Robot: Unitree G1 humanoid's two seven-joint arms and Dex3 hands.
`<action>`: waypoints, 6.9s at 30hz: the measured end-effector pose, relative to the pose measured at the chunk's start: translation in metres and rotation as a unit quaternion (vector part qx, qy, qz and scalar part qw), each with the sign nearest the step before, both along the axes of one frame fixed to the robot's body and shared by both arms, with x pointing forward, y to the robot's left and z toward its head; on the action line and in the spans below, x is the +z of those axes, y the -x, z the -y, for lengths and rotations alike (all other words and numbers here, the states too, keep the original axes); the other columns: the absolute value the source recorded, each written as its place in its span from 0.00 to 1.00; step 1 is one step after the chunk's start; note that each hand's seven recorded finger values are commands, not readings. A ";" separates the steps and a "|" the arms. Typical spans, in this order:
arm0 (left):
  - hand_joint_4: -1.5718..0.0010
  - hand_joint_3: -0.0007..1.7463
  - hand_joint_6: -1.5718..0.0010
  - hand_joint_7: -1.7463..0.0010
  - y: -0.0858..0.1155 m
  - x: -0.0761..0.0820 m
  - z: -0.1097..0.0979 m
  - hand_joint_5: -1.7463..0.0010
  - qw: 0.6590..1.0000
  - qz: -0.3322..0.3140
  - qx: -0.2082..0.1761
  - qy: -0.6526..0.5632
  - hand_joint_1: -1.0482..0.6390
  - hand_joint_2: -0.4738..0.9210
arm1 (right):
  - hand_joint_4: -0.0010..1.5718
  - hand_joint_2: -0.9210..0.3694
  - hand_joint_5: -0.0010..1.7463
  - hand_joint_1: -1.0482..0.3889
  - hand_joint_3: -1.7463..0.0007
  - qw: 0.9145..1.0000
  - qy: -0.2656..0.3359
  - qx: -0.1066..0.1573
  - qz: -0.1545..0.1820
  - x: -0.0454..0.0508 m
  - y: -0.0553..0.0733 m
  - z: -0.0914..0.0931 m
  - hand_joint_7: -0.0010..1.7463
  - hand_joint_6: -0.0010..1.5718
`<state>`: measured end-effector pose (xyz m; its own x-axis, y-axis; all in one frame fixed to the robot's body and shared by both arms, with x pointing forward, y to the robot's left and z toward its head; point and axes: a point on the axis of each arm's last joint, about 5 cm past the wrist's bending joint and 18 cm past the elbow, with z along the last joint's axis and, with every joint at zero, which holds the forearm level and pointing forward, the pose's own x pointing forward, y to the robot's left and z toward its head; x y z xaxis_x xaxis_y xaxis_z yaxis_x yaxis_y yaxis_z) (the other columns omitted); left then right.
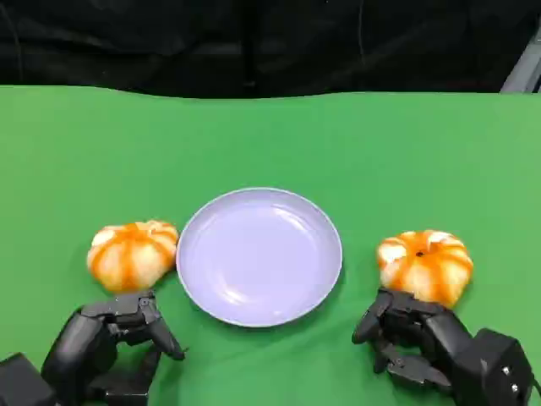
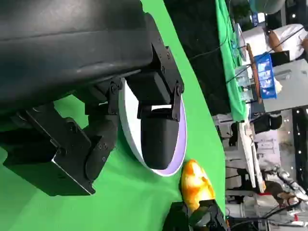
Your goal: Grasp the bread from the table and place it into the plate.
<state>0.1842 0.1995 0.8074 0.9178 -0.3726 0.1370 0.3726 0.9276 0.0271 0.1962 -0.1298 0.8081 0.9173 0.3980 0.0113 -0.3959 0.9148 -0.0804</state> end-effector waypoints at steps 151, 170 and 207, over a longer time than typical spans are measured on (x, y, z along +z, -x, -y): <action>0.74 0.06 0.66 0.99 -0.093 0.050 -0.006 1.00 0.815 0.034 -0.002 -0.578 0.46 1.00 | 0.42 0.04 1.00 0.74 0.63 1.000 0.002 -0.004 0.000 0.0020 -0.004 -0.002 0.78 0.45; 0.40 0.04 0.41 0.97 -0.092 0.047 -0.004 0.90 0.803 0.048 0.005 -0.595 0.57 1.00 | 0.43 0.02 1.00 0.75 0.65 1.000 0.002 -0.004 -0.001 0.0019 -0.004 -0.002 0.78 0.45; 0.66 0.00 0.62 0.12 -0.077 0.026 0.001 0.00 0.810 0.103 0.171 -0.552 0.58 0.99 | 0.44 0.02 0.99 0.74 0.66 1.000 0.001 -0.005 0.000 0.0017 -0.004 -0.002 0.77 0.46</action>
<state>0.2613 0.1980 0.8330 0.9932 -0.1019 0.0563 -0.0178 0.3448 0.9385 0.2001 -0.1282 0.8098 0.9213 0.3888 0.0097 -0.3868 0.9185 -0.0824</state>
